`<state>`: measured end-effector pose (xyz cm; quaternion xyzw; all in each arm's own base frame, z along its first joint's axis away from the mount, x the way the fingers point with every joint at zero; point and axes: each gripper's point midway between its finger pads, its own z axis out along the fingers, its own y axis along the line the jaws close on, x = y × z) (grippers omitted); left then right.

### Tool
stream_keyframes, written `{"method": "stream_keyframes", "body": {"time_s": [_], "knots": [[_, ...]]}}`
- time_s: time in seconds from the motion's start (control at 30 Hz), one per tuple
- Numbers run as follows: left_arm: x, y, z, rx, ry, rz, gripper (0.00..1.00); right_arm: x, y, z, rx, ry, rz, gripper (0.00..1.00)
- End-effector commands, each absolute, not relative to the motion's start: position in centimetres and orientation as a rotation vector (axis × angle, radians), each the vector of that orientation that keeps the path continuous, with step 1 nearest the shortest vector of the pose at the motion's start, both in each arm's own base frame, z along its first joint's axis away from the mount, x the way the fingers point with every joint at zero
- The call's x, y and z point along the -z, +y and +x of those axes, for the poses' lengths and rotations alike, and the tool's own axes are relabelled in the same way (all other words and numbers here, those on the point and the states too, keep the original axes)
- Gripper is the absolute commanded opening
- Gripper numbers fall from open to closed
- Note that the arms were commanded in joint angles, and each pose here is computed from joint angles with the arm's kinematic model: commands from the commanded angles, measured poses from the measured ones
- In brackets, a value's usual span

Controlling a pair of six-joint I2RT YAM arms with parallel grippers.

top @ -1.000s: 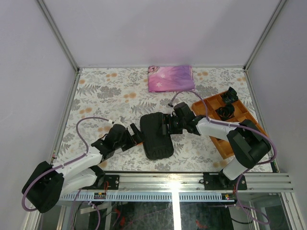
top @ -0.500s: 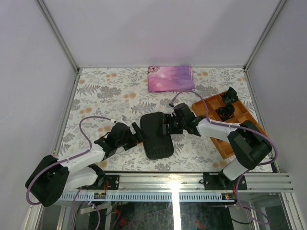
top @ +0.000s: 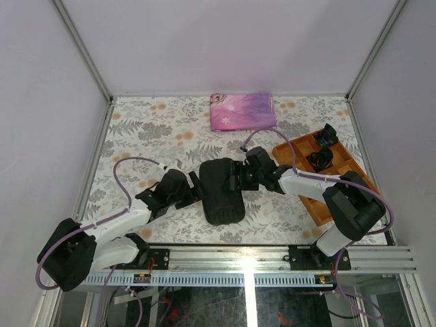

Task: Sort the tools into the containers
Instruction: Close the storage box at the center of the board.

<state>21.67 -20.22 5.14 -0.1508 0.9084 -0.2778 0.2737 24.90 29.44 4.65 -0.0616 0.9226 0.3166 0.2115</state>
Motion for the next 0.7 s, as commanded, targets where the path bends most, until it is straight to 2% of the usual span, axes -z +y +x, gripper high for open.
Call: {"method": "stream_keyframes", "body": {"time_s": [0.0,0.37,0.67], "knots": [[-4.7,-18.5,21.7,0.617,2.45,-0.39,0.5,-0.4,27.1,22.7,-0.695,2.701,-0.202,0.72],[-5.7,-19.2,22.0,0.69,2.408,-0.383,0.27,0.2,27.4,22.6,-0.697,2.719,-0.217,0.72],[-6.7,-19.7,22.2,0.733,2.374,-0.367,0.14,0.4,27.6,22.6,-0.705,2.726,-0.22,0.72]]}}
